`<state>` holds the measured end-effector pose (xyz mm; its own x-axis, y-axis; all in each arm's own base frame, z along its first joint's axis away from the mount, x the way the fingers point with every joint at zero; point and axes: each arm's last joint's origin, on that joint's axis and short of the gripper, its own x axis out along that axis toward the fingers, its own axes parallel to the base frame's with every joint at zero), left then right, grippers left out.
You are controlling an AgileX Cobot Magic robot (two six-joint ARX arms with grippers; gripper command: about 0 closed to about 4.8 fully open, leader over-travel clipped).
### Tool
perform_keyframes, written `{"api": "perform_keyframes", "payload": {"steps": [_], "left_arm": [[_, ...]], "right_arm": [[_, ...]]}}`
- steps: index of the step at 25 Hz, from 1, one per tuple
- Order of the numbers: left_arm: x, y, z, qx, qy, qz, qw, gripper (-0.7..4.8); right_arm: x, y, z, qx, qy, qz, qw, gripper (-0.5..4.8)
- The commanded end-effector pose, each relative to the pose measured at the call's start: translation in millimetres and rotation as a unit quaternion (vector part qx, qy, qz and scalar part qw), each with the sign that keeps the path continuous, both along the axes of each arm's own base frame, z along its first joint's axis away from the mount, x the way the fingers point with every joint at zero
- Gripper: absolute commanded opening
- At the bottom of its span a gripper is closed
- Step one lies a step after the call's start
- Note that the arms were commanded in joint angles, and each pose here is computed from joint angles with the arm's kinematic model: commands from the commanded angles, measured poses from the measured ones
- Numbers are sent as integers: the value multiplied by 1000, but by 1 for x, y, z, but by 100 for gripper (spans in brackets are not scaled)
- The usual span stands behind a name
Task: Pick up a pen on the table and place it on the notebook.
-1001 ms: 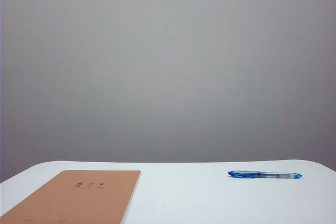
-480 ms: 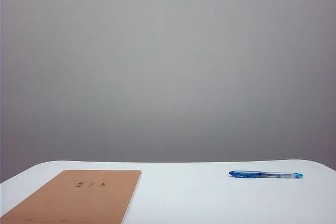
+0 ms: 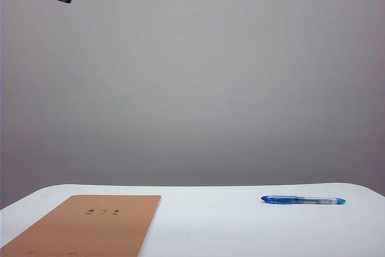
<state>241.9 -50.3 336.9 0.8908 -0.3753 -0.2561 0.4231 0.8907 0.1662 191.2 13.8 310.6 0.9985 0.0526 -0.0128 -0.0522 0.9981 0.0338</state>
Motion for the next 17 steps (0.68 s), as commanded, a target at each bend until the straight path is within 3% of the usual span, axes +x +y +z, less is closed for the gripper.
{"api": "perform_keyframes", "payload": {"steps": [1, 7, 11, 15, 17], "left_arm": [[1, -4, 4, 6, -9, 16, 1000, -6], [0, -4, -1, 2, 20, 33, 999, -5], [-2, -3, -8, 13, 55, 40, 998, -5], [-2, -4, -12, 10, 75, 33, 997, -5], [-2, -9, -16, -7, 94, 3, 996, -6]], "right_arm": [[48, 2, 24, -40, 25, 45, 998, -2], [121, -15, 39, -29, 88, 135, 987, -1], [171, -37, 26, -15, 118, 193, 974, -1], [203, -50, -2, -64, 130, 225, 963, -1], [214, -53, -25, -120, 141, 239, 953, -1]]}}
